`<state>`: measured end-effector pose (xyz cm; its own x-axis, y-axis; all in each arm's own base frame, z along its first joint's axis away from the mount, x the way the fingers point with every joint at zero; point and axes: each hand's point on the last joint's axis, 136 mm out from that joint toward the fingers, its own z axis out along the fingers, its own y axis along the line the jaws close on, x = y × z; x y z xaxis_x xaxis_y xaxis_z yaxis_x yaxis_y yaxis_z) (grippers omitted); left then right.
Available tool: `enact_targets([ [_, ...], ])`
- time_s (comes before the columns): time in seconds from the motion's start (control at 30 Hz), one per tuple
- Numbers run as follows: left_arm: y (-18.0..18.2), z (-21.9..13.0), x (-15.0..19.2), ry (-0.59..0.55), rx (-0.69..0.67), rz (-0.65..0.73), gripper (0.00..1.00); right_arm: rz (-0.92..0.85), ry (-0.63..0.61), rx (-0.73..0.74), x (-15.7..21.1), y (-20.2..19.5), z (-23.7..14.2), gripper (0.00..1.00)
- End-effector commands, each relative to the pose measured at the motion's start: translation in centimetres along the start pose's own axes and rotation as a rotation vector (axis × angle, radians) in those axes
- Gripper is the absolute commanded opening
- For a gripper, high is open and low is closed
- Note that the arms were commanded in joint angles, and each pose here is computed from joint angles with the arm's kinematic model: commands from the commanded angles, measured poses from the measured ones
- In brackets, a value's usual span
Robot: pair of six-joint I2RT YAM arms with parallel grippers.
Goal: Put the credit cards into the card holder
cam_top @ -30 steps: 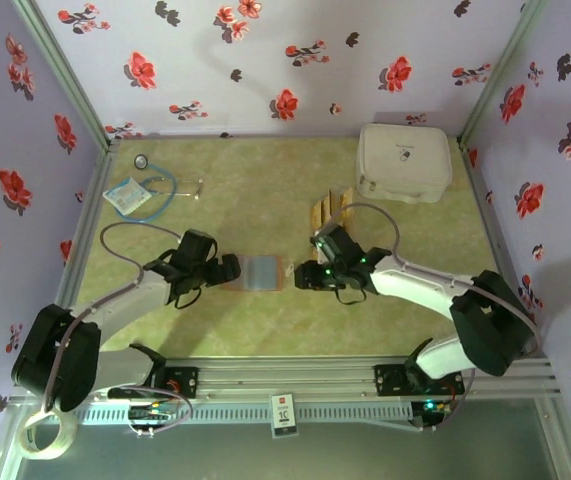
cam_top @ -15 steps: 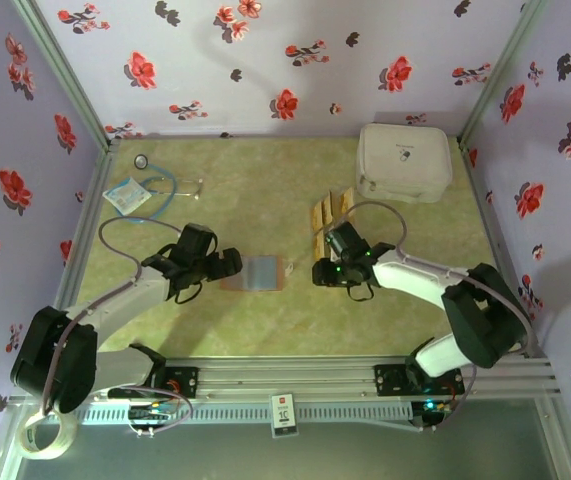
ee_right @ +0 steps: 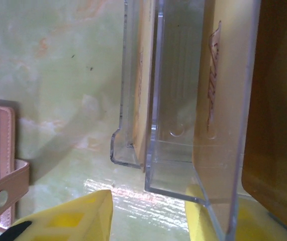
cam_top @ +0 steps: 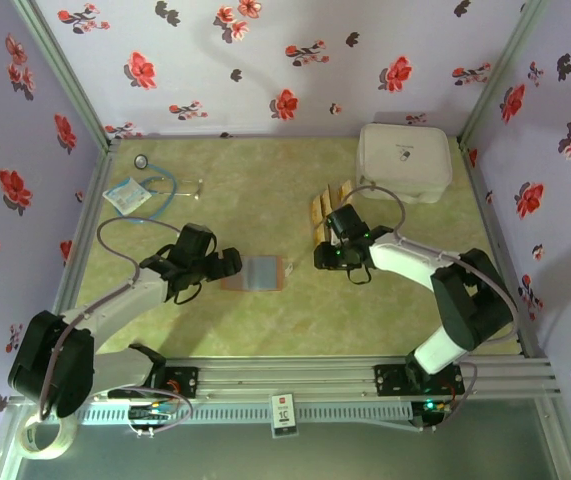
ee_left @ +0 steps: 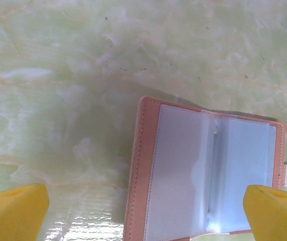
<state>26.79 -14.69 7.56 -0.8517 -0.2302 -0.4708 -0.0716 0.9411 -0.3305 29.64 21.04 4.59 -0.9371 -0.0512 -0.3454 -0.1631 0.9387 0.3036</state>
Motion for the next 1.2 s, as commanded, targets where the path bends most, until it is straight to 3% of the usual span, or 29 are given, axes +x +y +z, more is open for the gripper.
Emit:
enact_targets([
  [0.0,-0.4,-0.4,0.1,0.004,0.012,-0.009,1.00,-0.025,-0.003,0.016,-1.3,-0.3,0.1,0.41],
  [0.13,-0.5,-0.5,-0.1,0.001,0.014,-0.005,1.00,-0.030,0.003,-0.039,-1.9,1.2,-1.4,0.40],
  [0.27,-0.7,-0.8,-0.4,0.001,0.015,0.010,1.00,-0.023,-0.055,-0.112,-3.0,3.1,-5.6,0.41],
  [0.47,-0.7,-0.9,-0.5,0.001,0.008,0.022,1.00,-0.051,-0.068,-0.052,-5.1,3.5,-8.8,0.41],
  [0.83,-0.8,-0.4,-1.0,-0.001,-0.007,0.038,1.00,-0.115,0.010,0.145,-7.1,2.4,-6.5,0.31],
  [1.17,-0.7,0.0,-0.8,0.003,-0.007,0.038,1.00,-0.240,0.082,0.327,-7.3,2.3,-3.4,0.30],
])
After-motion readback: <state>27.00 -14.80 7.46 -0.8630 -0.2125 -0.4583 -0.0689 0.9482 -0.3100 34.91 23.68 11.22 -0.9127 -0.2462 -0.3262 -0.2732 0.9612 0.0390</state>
